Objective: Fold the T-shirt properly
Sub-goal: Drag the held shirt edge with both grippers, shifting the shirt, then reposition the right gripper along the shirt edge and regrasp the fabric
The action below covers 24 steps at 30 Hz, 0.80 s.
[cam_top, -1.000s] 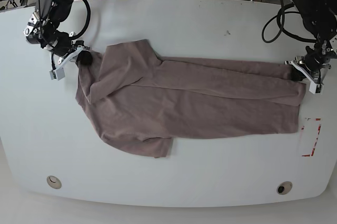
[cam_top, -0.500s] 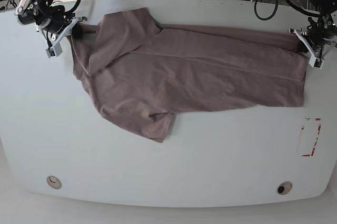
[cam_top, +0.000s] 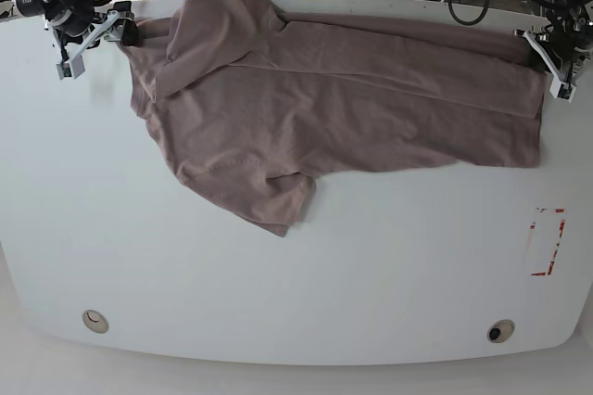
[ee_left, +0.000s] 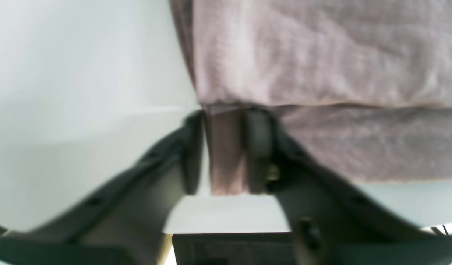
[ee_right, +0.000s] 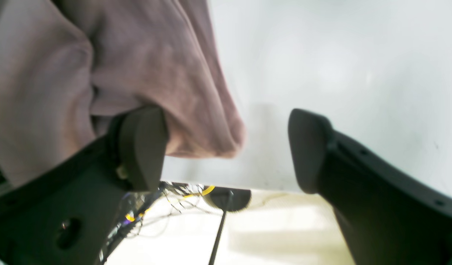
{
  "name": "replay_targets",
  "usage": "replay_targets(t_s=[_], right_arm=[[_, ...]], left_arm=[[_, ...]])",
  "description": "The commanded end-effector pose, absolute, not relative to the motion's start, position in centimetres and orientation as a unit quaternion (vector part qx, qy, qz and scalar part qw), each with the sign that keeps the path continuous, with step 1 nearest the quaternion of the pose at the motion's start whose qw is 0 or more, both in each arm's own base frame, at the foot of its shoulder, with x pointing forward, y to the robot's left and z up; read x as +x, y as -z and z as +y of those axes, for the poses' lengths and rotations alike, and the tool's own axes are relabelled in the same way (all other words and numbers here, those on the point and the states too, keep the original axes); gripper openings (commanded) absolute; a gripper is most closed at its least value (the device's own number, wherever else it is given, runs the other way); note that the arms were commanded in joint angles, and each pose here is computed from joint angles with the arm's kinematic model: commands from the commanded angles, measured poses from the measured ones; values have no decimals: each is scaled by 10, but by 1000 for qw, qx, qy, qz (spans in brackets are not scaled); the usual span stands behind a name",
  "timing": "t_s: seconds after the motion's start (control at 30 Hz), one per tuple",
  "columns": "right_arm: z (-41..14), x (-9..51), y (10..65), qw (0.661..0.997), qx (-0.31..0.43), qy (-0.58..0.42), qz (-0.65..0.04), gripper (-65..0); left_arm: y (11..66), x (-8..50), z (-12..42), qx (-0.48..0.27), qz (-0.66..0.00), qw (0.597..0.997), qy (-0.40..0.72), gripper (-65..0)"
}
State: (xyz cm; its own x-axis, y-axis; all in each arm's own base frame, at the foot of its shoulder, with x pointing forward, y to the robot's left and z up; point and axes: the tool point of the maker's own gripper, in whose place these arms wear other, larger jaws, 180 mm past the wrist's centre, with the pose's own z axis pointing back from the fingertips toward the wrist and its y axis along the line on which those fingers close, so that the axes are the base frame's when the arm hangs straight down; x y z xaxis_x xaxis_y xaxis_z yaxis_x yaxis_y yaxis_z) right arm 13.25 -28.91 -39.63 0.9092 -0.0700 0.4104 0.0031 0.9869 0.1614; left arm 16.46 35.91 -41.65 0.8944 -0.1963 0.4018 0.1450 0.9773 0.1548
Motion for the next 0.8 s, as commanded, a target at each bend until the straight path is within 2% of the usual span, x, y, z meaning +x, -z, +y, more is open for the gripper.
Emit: replay_targets(t_s=[0.0, 0.13, 0.23, 0.5, 0.63, 0.77], right_arm=[[-280, 147, 364, 954, 105, 13, -282, -136], [-253, 149, 343, 929, 177, 6, -326, -136], [-236, 145, 344, 921, 217, 4, -323, -136], [-201, 135, 358, 918, 261, 1, -298, -136], [-190, 130, 367, 923, 264, -7, -278, -165], [-197, 120, 382, 942, 228, -9, -245, -214]], left_arm=[[418, 151, 369, 80, -171, 977, 94, -399], [416, 152, 369, 82, -175, 977, 96, -375], [408, 159, 367, 88, -186, 973, 104, -375], [406, 161, 364, 88, -190, 972, 108, -375], [408, 160, 365, 87, -189, 972, 106, -375], [406, 161, 365, 89, -191, 972, 107, -375]])
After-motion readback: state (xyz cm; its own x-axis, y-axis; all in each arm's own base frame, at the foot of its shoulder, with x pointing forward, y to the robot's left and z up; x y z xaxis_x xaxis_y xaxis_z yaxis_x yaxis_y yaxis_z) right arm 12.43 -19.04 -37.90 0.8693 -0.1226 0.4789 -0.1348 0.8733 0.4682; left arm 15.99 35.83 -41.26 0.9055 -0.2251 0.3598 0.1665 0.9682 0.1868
